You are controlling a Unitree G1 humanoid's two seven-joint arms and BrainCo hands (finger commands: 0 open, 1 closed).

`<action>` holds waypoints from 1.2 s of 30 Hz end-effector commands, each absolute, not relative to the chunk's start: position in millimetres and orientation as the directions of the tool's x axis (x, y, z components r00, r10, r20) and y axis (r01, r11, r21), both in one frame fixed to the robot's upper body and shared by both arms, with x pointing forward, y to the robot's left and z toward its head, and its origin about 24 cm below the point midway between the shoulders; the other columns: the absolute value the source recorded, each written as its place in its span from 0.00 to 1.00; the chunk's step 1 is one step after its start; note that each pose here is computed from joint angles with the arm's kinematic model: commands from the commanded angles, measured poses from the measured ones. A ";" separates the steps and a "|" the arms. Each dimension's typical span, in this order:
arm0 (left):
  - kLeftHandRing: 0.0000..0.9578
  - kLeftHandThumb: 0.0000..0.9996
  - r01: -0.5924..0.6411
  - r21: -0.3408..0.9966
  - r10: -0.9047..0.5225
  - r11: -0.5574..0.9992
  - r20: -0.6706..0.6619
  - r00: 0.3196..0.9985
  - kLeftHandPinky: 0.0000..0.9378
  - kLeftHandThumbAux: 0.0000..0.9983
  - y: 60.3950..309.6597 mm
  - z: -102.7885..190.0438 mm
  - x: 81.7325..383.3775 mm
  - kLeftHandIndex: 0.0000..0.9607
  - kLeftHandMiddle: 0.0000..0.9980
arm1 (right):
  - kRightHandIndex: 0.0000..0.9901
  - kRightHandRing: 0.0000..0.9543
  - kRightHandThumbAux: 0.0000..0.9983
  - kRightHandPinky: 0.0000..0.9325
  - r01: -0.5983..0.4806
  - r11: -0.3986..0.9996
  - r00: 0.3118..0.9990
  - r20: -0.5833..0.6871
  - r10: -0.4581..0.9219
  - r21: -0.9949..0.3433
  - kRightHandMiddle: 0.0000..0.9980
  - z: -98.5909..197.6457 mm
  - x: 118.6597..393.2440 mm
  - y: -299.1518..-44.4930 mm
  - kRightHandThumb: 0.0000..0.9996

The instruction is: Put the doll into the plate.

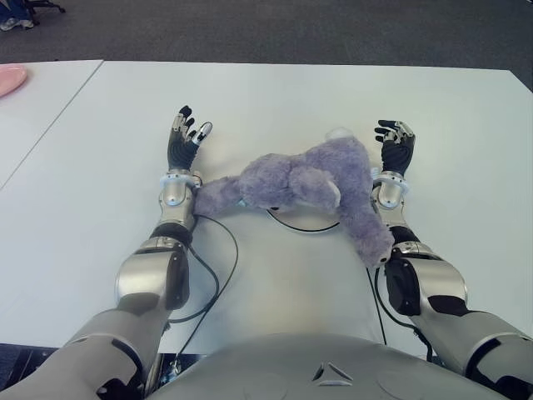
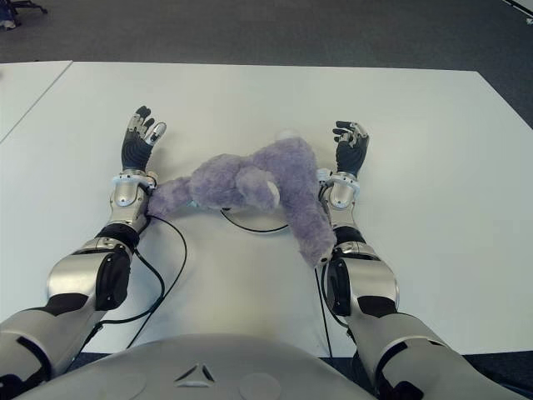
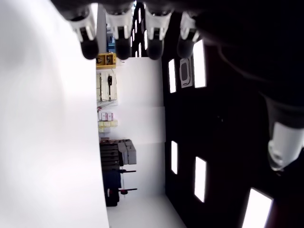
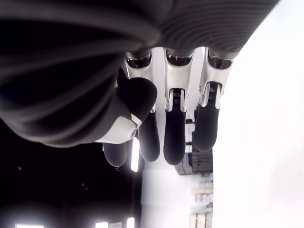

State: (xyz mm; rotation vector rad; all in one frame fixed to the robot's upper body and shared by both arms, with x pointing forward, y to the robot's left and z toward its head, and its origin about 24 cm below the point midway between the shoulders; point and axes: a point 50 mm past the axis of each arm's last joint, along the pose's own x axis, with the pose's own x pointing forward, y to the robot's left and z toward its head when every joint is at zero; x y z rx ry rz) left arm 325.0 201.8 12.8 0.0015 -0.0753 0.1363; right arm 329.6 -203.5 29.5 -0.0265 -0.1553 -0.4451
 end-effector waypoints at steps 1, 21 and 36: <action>0.00 0.00 -0.143 -0.173 0.077 0.975 -0.338 0.938 0.00 0.51 163.8 -84.8 244.9 0.00 0.00 | 0.45 0.52 0.69 0.40 0.417 0.897 0.852 -0.280 -0.442 -0.147 0.38 -89.0 218.9 -196.4 1.00; 0.02 0.00 -0.103 -0.141 0.047 0.985 -0.355 0.934 0.03 0.55 162.0 -84.3 248.2 0.02 0.03 | 0.45 0.49 0.69 0.44 0.418 0.897 0.846 -0.298 -0.442 -0.143 0.37 -89.9 220.4 -195.0 1.00; 0.06 0.00 -0.076 -0.022 0.061 0.997 -0.405 0.913 0.10 0.70 163.1 -86.9 249.4 0.05 0.07 | 0.44 0.49 0.69 0.44 0.403 0.903 0.843 -0.323 -0.431 -0.152 0.36 -91.9 221.5 -191.5 1.00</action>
